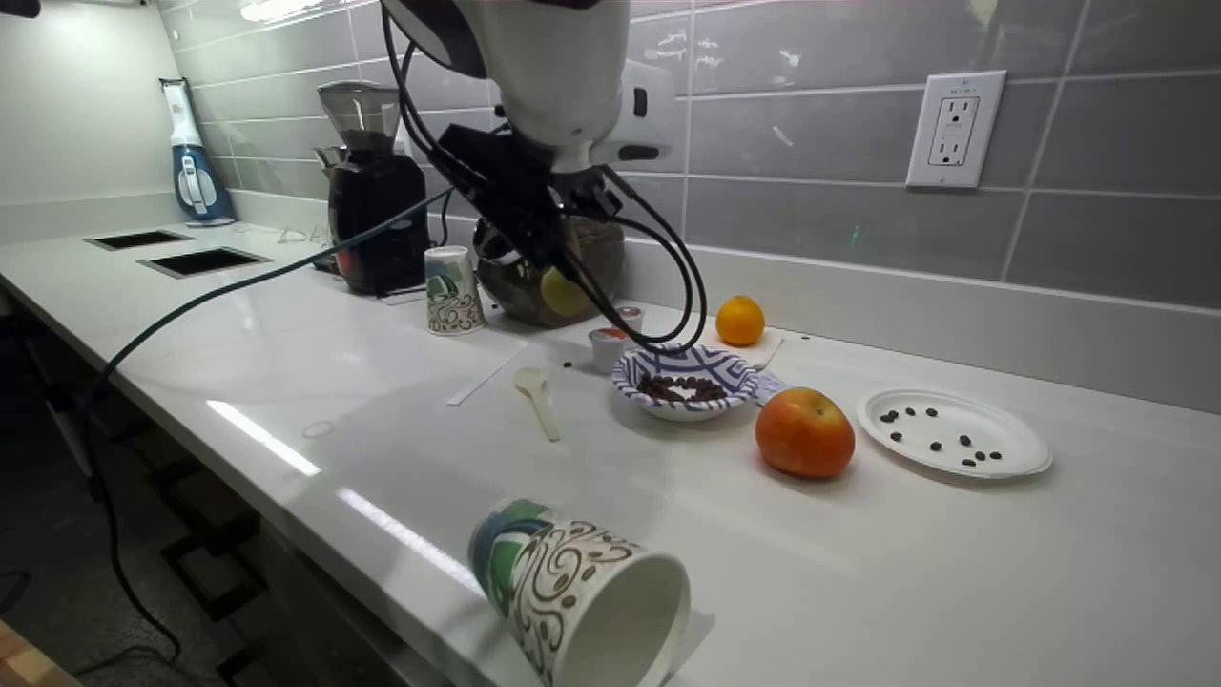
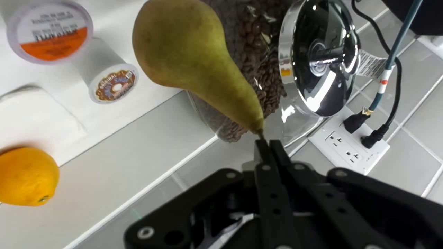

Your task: Move the pear forward

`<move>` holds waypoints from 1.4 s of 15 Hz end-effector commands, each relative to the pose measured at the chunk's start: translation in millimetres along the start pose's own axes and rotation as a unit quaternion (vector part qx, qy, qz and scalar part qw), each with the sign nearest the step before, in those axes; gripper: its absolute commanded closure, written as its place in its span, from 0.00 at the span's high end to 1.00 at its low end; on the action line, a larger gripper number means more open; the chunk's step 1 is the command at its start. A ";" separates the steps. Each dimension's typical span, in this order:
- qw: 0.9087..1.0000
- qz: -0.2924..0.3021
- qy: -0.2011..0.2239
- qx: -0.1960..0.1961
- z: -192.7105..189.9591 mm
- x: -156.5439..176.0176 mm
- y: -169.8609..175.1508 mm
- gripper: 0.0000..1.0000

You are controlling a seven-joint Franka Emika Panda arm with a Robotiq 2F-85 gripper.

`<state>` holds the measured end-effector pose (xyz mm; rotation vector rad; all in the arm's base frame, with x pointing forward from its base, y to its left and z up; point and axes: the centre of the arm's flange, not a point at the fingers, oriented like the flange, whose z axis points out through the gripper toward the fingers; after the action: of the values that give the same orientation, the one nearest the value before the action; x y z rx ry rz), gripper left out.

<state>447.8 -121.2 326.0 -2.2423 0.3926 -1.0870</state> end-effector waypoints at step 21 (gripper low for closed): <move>0.996 -0.053 -0.065 -0.016 -23.0 -70.9 -55.5 0.01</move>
<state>380.5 -72.3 323.6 -2.3069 0.3209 -1.0316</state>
